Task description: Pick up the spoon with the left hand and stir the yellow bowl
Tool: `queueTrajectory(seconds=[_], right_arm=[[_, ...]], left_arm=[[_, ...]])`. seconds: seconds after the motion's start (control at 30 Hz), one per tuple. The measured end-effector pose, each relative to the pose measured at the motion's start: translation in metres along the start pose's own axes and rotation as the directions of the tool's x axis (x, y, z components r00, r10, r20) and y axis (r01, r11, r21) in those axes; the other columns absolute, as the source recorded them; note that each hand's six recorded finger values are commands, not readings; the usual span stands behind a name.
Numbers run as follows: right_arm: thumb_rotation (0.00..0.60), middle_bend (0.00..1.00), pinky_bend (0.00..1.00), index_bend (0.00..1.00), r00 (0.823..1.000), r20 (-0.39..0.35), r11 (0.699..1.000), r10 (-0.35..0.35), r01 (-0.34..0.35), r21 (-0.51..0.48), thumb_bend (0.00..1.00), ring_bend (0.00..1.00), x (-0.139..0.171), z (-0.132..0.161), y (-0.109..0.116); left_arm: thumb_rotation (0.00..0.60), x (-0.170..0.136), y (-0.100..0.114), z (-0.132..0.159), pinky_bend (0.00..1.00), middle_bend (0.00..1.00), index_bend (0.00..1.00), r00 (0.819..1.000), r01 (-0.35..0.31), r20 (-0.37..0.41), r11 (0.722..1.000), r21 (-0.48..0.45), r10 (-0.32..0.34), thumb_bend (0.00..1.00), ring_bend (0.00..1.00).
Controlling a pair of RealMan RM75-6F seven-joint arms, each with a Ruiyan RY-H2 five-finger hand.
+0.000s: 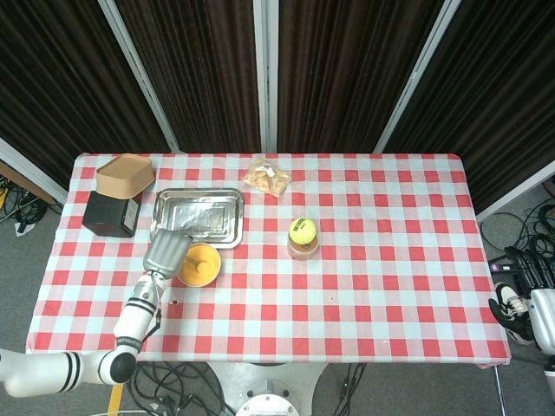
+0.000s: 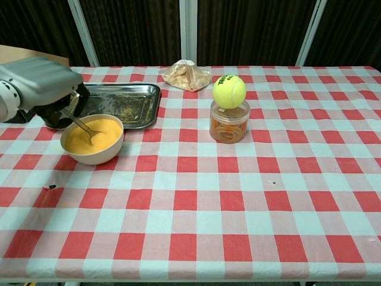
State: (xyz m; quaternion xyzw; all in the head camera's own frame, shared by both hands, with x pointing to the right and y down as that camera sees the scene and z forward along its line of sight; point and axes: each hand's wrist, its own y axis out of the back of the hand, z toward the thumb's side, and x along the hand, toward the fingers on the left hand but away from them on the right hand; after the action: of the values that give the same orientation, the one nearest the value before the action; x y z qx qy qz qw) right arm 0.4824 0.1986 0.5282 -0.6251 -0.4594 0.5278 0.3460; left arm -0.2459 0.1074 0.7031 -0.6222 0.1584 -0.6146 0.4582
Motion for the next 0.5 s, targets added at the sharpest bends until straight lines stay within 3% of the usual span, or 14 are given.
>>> queueTrajectory(seconds=[0.27, 0.5], right_arm=[[0.600, 0.08, 0.00, 0.00, 1.000, -0.005, 1.000, -0.002, 0.002, 0.003, 0.27, 0.00, -0.001, 0.002, 0.001], [0.600, 0.08, 0.00, 0.00, 1.000, -0.004, 1.000, -0.001, 0.001, 0.003, 0.27, 0.00, 0.000, 0.002, 0.001]], left_arm=[[0.600, -0.002, 0.013, -0.021, 0.99, 1.00, 0.68, 1.000, -0.005, -0.015, 0.998, -0.056, 0.004, 0.48, 0.96], [0.600, -0.007, 0.016, -0.013, 0.99, 1.00, 0.68, 1.000, -0.014, 0.020, 1.000, -0.017, 0.015, 0.48, 0.96]])
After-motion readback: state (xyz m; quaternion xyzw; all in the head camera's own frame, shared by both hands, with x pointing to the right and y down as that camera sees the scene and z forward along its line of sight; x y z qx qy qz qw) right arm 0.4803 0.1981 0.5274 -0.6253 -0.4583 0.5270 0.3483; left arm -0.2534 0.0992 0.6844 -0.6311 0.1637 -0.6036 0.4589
